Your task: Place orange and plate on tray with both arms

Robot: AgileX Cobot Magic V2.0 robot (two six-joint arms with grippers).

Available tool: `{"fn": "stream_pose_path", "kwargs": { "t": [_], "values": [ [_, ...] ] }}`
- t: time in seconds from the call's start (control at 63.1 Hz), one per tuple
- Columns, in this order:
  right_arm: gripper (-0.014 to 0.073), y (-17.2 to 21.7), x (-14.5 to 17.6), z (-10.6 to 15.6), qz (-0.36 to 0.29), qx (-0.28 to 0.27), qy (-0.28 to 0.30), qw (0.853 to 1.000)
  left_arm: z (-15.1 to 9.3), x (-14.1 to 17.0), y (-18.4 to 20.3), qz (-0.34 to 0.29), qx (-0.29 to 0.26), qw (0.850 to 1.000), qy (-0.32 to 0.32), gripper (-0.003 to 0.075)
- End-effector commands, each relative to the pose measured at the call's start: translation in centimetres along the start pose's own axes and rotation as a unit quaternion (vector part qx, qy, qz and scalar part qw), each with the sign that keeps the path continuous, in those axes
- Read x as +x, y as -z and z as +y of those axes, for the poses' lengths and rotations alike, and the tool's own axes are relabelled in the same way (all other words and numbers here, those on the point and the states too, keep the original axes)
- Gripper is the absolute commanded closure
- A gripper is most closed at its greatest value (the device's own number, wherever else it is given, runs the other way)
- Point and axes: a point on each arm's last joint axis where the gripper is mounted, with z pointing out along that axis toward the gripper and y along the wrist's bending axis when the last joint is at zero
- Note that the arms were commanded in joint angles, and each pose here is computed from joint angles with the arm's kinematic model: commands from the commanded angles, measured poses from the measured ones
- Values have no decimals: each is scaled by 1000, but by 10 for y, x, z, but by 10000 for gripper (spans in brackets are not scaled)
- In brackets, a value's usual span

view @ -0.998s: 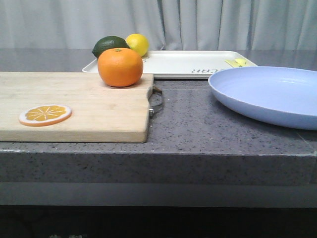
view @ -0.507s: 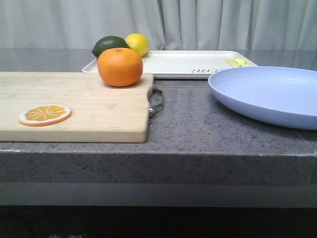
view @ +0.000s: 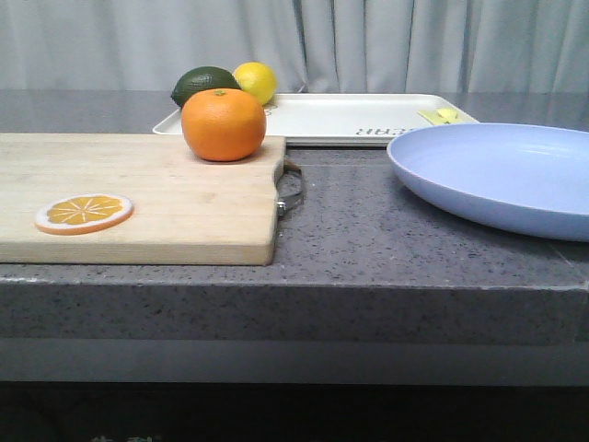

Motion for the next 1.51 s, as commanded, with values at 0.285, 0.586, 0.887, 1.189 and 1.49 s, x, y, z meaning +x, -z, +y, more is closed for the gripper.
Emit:
{"fn": "stream_pose_path", "kwargs": {
  "t": [0.285, 0.586, 0.887, 1.189, 1.49],
  "values": [
    [24, -2, -25, 0, 56, 3, 6, 998, -13, -25, -22, 34, 64, 996, -52, 192],
    [24, -19, -27, 3, 98, -5, -1, 995, -50, -42, -77, 99, 159, 976, -114, 192],
    [24, -20, -30, 3, 86, -6, -2, 996, -107, -46, -137, 160, 226, 945, -173, 123],
    [24, -20, -31, 3, 80, -6, -2, 997, -148, -46, -206, 207, 236, 934, -171, 87],
    [24, -20, -31, 3, 79, -6, -2, 997, -182, -32, -259, 246, 242, 921, -179, 87]
  ]
}}
